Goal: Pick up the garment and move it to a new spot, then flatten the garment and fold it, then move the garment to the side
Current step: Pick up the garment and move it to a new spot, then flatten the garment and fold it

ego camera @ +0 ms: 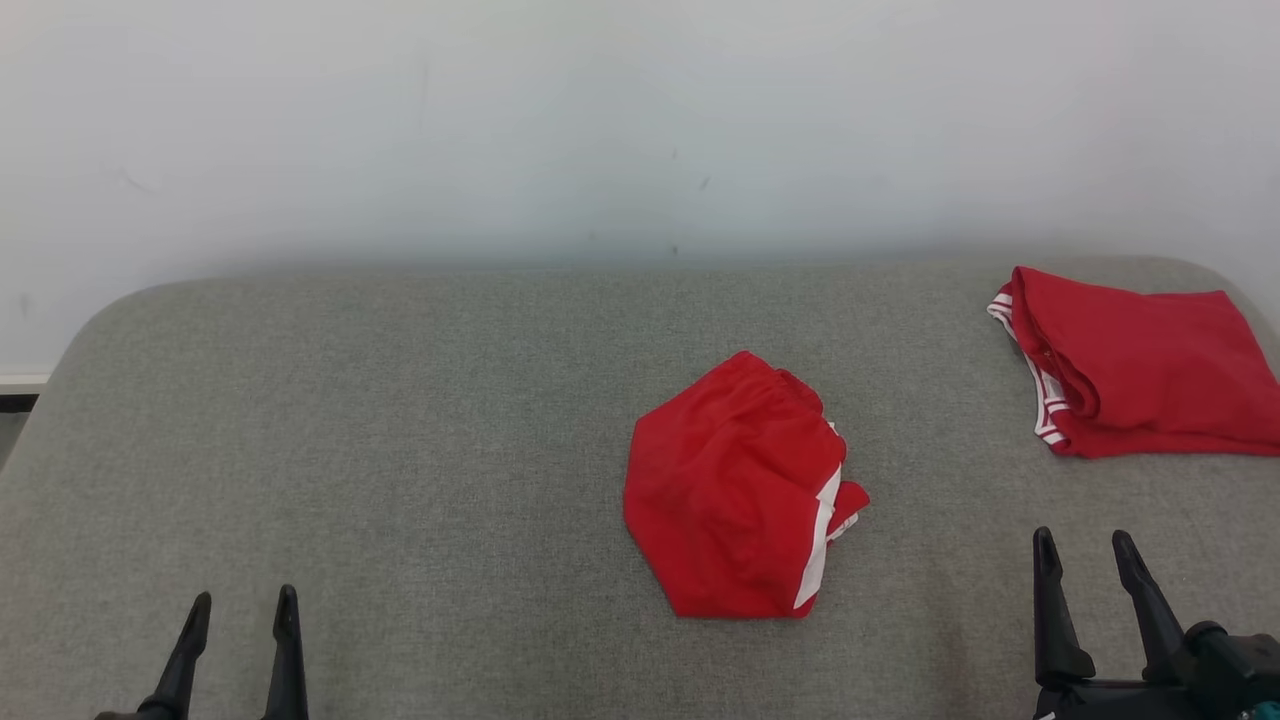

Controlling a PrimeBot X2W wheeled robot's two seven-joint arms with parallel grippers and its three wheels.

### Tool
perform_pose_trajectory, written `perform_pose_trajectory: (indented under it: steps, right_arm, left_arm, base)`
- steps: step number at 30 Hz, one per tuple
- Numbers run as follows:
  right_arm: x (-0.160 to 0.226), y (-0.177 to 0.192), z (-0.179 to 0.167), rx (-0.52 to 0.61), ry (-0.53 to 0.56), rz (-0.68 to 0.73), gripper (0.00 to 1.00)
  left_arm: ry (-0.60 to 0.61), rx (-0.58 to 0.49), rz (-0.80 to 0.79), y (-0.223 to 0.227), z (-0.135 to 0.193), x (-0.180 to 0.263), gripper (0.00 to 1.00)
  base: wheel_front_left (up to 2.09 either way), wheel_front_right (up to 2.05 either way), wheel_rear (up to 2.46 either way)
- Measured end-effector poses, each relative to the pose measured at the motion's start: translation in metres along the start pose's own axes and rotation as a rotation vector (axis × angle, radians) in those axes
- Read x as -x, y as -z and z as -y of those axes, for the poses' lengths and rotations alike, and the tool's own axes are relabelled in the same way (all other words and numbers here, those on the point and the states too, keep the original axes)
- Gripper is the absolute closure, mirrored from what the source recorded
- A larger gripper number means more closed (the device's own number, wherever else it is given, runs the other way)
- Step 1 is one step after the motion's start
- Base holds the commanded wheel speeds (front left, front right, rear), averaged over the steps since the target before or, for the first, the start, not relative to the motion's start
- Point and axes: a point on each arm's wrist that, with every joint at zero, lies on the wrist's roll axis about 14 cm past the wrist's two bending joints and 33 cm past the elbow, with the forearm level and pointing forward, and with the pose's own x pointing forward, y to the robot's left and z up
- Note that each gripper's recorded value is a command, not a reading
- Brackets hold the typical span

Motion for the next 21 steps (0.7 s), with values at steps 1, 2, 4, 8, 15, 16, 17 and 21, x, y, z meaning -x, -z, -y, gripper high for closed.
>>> perform_pose_trajectory:
  steps: [1, 2, 4, 8, 15, 16, 17, 21]
  right_arm:
    - [0.001, 0.001, 0.000, -0.001, 0.001, -0.002, 0.00]
    - [0.001, 0.001, 0.000, -0.001, 0.000, -0.002, 0.00]
    - [0.002, 0.003, -0.001, -0.003, -0.002, -0.008, 0.00]
    - [0.002, 0.006, -0.003, -0.005, -0.008, -0.016, 0.00]
    - [0.002, 0.009, -0.006, -0.010, -0.015, -0.025, 0.00]
    - [0.002, 0.010, -0.006, -0.010, -0.015, -0.027, 0.00]
    - [0.002, 0.010, -0.006, -0.010, -0.016, -0.028, 0.00]
    - [0.002, 0.012, -0.008, -0.012, -0.023, -0.034, 0.00]
  left_arm:
    - [-0.004, 0.001, -0.003, 0.001, -0.001, 0.001, 0.00]
    - [-0.002, 0.003, -0.004, 0.002, -0.001, 0.001, 0.00]
    - [-0.004, 0.001, -0.006, 0.003, -0.002, 0.002, 0.00]
    - [-0.002, -0.001, -0.011, 0.005, -0.003, 0.004, 0.00]
    - [-0.001, 0.002, -0.014, 0.006, -0.003, 0.005, 0.00]
    - [0.001, 0.002, -0.015, 0.007, -0.003, 0.005, 0.00]
    - [0.001, 0.002, -0.016, 0.007, -0.003, 0.005, 0.00]
    - [0.005, 0.001, -0.019, 0.008, -0.002, 0.006, 0.00]
  base:
    - [0.00, 0.00, 0.00]
    - [0.00, 0.00, 0.00]
    - [0.00, 0.00, 0.00]
    - [0.00, 0.00, 0.00]
    - [0.00, 0.00, 0.00]
    - [0.00, 0.00, 0.00]
    - [0.00, 0.00, 0.00]
    - [0.00, 0.00, 0.00]
